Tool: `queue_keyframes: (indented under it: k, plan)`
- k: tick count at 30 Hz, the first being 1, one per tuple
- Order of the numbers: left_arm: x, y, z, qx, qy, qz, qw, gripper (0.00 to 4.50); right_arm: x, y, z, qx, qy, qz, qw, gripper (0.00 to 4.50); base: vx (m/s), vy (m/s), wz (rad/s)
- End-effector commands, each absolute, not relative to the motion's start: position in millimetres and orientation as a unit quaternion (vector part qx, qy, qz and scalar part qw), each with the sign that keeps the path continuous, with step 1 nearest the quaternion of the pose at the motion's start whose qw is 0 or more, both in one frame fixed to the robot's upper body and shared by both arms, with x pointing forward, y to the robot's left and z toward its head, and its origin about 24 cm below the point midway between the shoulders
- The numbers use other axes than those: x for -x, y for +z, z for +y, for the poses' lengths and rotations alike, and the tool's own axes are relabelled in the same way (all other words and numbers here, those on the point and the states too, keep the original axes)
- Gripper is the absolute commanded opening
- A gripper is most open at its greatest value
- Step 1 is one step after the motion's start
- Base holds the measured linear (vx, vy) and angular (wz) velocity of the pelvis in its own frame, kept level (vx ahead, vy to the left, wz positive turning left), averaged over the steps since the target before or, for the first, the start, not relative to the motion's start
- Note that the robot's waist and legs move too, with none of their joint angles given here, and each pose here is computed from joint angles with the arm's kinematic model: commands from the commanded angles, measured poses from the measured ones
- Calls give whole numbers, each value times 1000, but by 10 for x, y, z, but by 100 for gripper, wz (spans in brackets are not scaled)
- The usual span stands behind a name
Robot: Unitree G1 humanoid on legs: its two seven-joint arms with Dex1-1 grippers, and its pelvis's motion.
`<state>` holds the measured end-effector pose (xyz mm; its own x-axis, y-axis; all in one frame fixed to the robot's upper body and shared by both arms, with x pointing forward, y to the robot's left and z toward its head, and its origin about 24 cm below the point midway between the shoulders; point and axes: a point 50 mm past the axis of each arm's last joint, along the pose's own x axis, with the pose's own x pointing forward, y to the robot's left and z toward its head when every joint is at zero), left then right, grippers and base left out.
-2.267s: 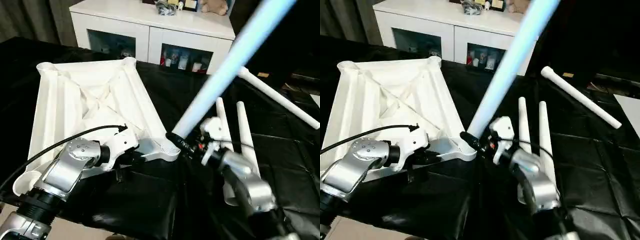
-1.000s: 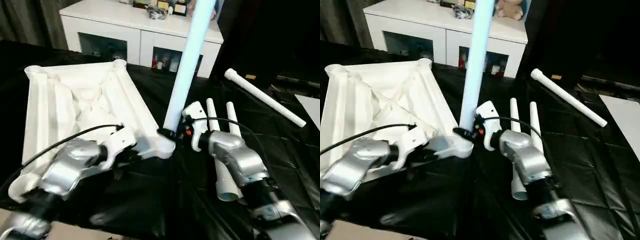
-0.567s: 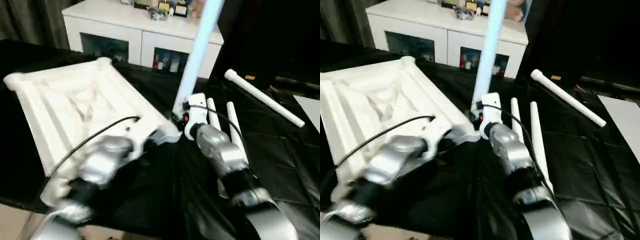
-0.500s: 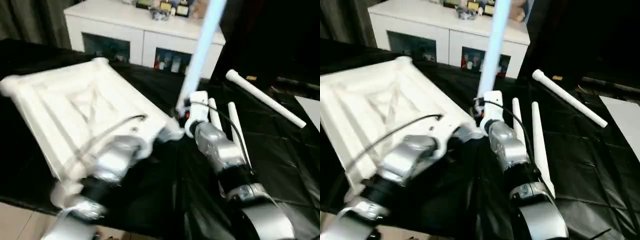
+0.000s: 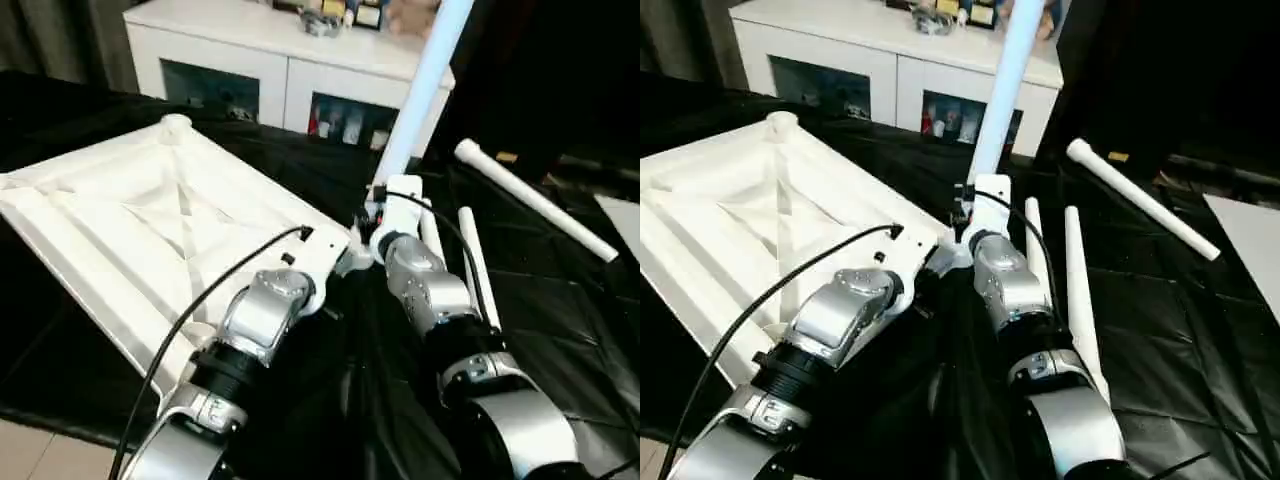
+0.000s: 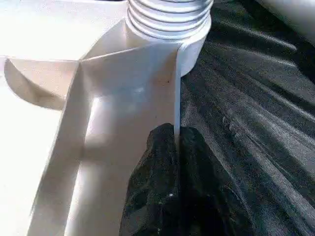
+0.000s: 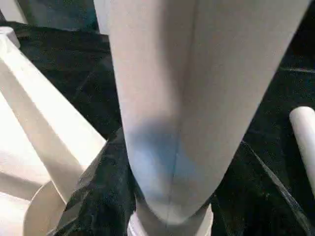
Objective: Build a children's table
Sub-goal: Rotate leg to tighten
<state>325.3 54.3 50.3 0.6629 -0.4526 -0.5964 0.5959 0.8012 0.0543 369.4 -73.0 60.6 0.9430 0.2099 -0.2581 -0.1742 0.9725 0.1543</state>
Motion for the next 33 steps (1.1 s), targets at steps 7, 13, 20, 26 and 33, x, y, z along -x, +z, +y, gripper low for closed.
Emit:
queue_keyframes:
  k: [7, 13, 20, 26, 33]
  plan:
    - [-3359, 798, 513, -125, -284, 235, 921, 0, -3455, 125, -612, -85, 156, 242, 954, 272, 0, 0, 0]
    - [-3374, 813, 550, -127, -283, 231, 922, 0, -3514, 275, -629, -67, 184, 196, 961, 329, 0, 0, 0]
    - [-3385, 808, 627, -129, -277, 232, 923, 0, -3539, 407, -720, -53, 216, 147, 964, 347, 0, 0, 0]
    - [-3381, 795, 667, -128, -278, 236, 922, 0, -3504, 473, -757, -67, 249, 124, 958, 347, 0, 0, 0]
    - [-3362, 763, 721, -133, -292, 242, 916, 0, -3447, 539, -888, -55, 270, 102, 956, 347, 0, 0, 0]
